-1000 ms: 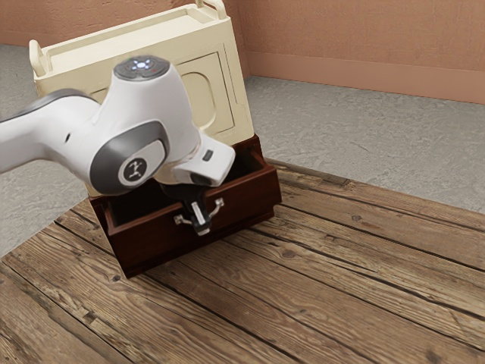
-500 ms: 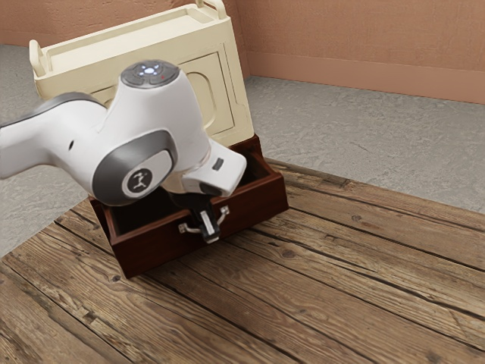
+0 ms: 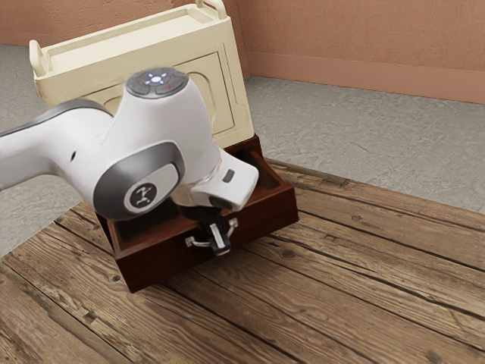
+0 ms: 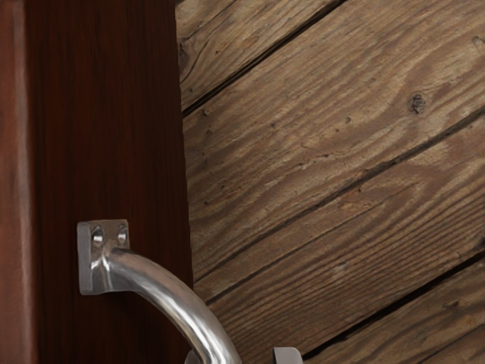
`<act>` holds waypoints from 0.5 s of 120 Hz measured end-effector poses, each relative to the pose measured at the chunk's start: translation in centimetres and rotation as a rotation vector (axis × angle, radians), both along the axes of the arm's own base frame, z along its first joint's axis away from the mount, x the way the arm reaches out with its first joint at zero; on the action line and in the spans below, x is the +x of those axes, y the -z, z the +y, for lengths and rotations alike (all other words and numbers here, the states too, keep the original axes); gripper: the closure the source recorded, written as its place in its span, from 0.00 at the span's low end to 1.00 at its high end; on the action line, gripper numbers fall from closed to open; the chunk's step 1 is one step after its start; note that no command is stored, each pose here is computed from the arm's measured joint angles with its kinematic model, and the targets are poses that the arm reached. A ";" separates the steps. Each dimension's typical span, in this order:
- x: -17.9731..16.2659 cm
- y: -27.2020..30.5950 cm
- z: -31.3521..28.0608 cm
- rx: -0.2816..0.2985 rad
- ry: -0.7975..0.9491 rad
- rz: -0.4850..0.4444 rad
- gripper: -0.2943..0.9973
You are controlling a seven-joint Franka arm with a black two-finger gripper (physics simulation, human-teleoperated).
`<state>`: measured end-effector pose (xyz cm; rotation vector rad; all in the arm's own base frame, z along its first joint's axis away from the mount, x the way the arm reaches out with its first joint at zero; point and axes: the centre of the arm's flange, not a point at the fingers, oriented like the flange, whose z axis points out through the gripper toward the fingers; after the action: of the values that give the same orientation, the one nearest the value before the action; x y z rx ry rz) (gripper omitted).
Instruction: Pull the drawer handle with one arm to open the drawer
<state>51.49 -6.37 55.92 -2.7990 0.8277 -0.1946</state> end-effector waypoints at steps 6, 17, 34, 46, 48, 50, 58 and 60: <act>0.0 0.0 -0.3 -0.001 0.002 -0.001 0.74; -0.2 0.0 -0.6 -0.002 0.002 -0.001 0.75; -1.1 -0.2 -1.3 0.006 0.004 -0.007 0.76; -1.8 -0.4 -1.6 0.012 0.001 -0.011 0.75; -1.9 -0.4 -1.6 0.013 0.000 -0.012 0.76; -2.0 -0.4 -1.6 0.013 -0.001 -0.013 0.76; -2.4 -0.5 -1.8 0.013 -0.004 -0.015 0.76; -2.4 -0.5 -1.9 0.014 -0.003 -0.017 0.76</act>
<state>49.05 -8.26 56.42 -2.7820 0.8175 -0.2105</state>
